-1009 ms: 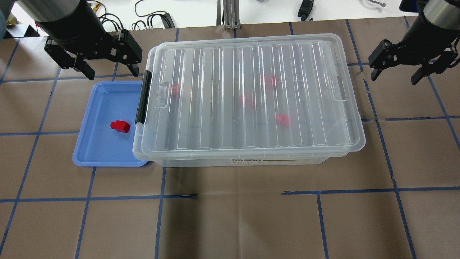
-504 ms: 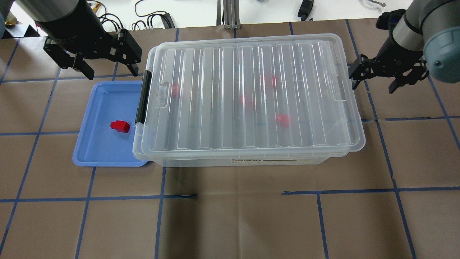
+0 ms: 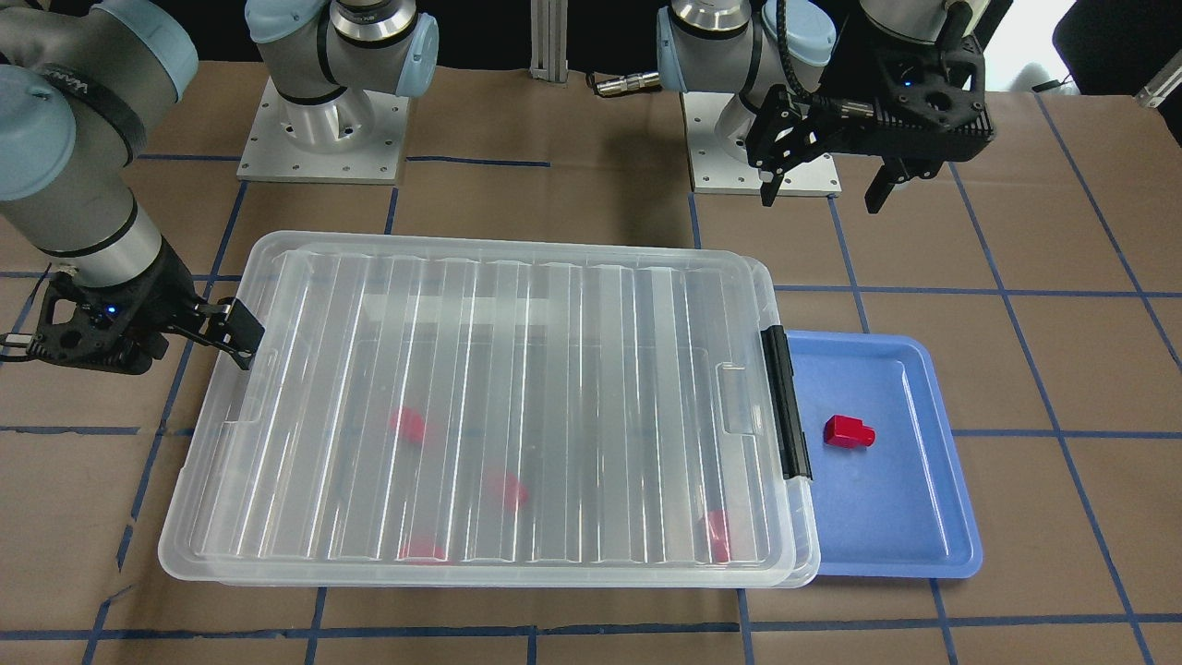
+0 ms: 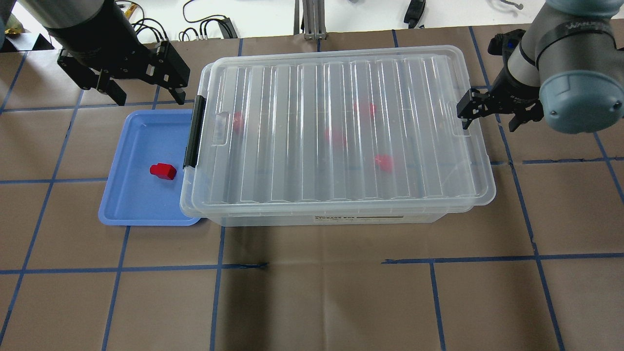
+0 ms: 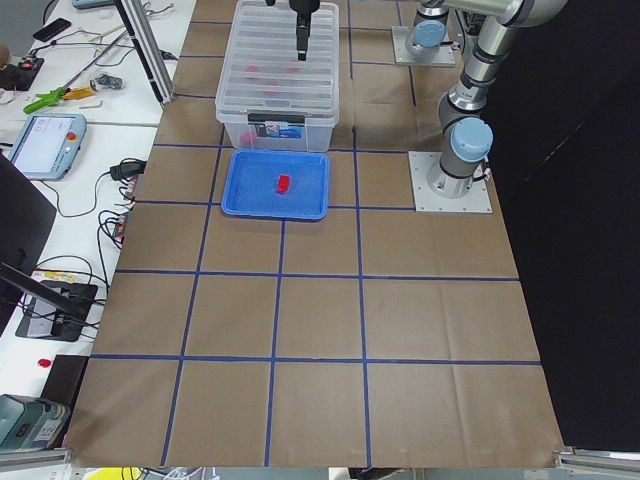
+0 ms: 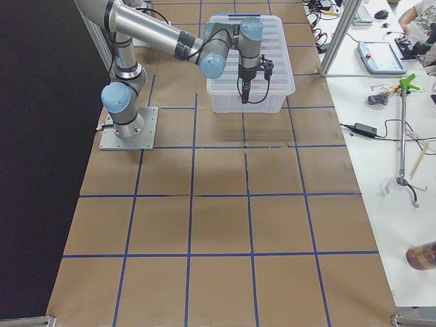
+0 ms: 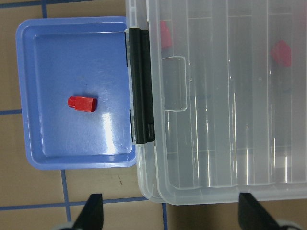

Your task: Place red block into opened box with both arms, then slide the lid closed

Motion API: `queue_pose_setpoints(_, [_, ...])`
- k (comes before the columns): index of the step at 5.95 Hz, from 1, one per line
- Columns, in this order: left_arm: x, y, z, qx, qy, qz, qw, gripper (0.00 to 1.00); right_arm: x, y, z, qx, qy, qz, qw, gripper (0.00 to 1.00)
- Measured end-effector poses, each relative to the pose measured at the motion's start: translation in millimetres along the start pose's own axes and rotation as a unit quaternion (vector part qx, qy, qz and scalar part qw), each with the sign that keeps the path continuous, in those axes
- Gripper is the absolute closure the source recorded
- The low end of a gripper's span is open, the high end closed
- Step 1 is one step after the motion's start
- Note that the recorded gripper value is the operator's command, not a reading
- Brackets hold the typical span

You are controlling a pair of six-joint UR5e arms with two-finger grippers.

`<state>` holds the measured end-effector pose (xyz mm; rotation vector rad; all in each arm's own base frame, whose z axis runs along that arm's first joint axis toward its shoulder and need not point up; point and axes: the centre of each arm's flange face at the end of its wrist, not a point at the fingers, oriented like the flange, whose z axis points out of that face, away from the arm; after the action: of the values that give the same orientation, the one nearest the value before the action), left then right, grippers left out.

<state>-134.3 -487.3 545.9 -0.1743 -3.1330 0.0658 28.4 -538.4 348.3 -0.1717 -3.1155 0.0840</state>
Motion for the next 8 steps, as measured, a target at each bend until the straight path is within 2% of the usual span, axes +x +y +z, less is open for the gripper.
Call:
queue_pose_setpoints(1, [-1, -1, 3, -0.004, 0.001, 0.062, 0.9981, 0.02, 0, 1, 3, 0.007, 0.002, -0.006, 1.0000, 0.00])
queue_pose_setpoints(2, [-4, -1, 6, -0.009, 0.002, 0.142, 0.9899, 0.02, 3, 0, 5, 0.009, 0.003, -0.023, 0.9997, 0.00])
queue_pose_setpoints(3, [-11, -3, 12, -0.017, 0.006, 0.226, 0.9739, 0.02, 11, -1, 6, 0.009, 0.007, -0.036, 0.9993, 0.00])
queue_pose_setpoints(4, [-18, -2, 24, -0.027, 0.013, 0.312, 0.9496, 0.02, 23, -3, 5, 0.010, 0.012, -0.045, 0.9989, 0.00])
queue_pose_setpoints(5, [-22, 2, 37, -0.037, 0.019, 0.392, 0.9189, 0.03, 38, -5, 5, 0.012, 0.016, -0.055, 0.9983, 0.00])
queue_pose_setpoints(6, [-25, 4, 47, -0.049, 0.018, 0.471, 0.8807, 0.03, 58, -7, 5, 0.013, 0.018, -0.069, 0.9974, 0.00])
queue_pose_setpoints(8, [-41, -1, 61, -0.059, 0.016, 0.596, 0.8007, 0.03, 96, -9, 5, 0.012, 0.021, -0.095, 0.9951, 0.00])
